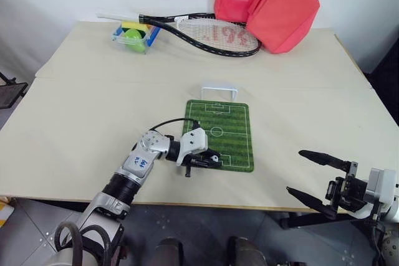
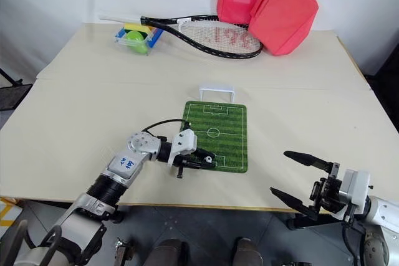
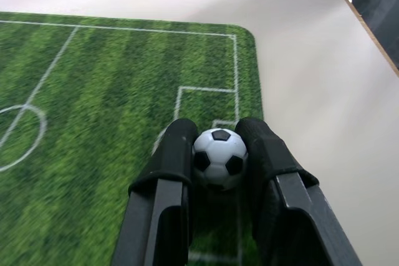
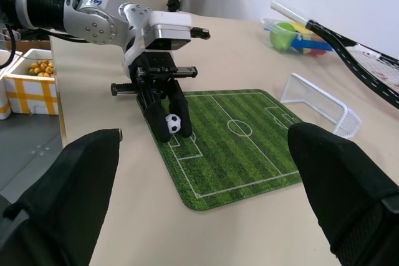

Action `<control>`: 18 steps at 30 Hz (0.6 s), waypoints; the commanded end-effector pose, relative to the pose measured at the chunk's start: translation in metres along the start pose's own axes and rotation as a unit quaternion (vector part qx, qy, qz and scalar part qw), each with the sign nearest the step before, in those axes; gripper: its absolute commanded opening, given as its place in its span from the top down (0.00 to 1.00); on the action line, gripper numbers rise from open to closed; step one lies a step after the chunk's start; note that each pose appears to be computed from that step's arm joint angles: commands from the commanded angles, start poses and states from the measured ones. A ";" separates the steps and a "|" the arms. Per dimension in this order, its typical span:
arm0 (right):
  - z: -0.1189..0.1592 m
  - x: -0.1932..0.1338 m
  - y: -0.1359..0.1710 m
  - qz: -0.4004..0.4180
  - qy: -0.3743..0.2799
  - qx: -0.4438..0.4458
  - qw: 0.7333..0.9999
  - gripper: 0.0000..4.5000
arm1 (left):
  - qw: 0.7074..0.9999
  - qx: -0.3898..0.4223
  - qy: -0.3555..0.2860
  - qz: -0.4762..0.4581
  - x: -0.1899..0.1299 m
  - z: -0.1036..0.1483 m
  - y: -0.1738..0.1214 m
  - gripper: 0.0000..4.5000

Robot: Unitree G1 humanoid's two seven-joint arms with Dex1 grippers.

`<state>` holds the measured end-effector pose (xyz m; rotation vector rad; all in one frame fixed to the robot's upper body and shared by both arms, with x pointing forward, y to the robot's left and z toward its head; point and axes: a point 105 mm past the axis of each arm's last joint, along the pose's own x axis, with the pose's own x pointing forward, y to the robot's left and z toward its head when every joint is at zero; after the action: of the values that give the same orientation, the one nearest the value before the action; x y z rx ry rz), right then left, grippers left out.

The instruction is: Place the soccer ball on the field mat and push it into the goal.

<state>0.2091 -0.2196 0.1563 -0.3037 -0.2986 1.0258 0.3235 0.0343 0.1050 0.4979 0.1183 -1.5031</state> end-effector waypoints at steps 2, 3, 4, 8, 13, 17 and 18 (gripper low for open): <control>0.008 0.004 0.002 0.000 -0.012 -0.021 1.000 0.00 | 1.000 0.006 -0.007 0.002 0.000 0.007 0.004 0.73; 0.008 0.005 0.002 0.000 -0.012 -0.021 1.000 0.00 | 1.000 0.005 -0.007 0.002 0.000 0.007 0.004 0.65; 0.009 0.005 0.003 0.000 -0.013 -0.021 1.000 0.00 | 1.000 0.007 -0.008 0.004 0.000 0.007 0.004 0.59; 0.010 0.010 0.003 0.001 -0.016 -0.019 1.000 0.00 | 1.000 0.012 -0.015 0.001 0.000 0.009 0.003 0.31; 0.012 0.011 0.004 0.002 -0.017 -0.016 1.000 0.00 | 0.999 0.036 -0.027 -0.007 0.000 0.014 -0.001 0.10; 0.010 0.010 0.004 0.003 -0.017 -0.010 1.000 0.00 | 0.999 0.039 -0.024 -0.002 -0.006 0.013 0.000 0.10; 0.010 0.010 0.003 0.003 -0.017 -0.010 1.000 0.00 | 0.999 0.040 -0.023 0.000 -0.007 0.013 0.000 0.10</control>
<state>0.2093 -0.2079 0.1583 -0.2995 -0.3123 1.0331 0.3219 0.0353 0.1104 0.5155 0.0716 -1.5213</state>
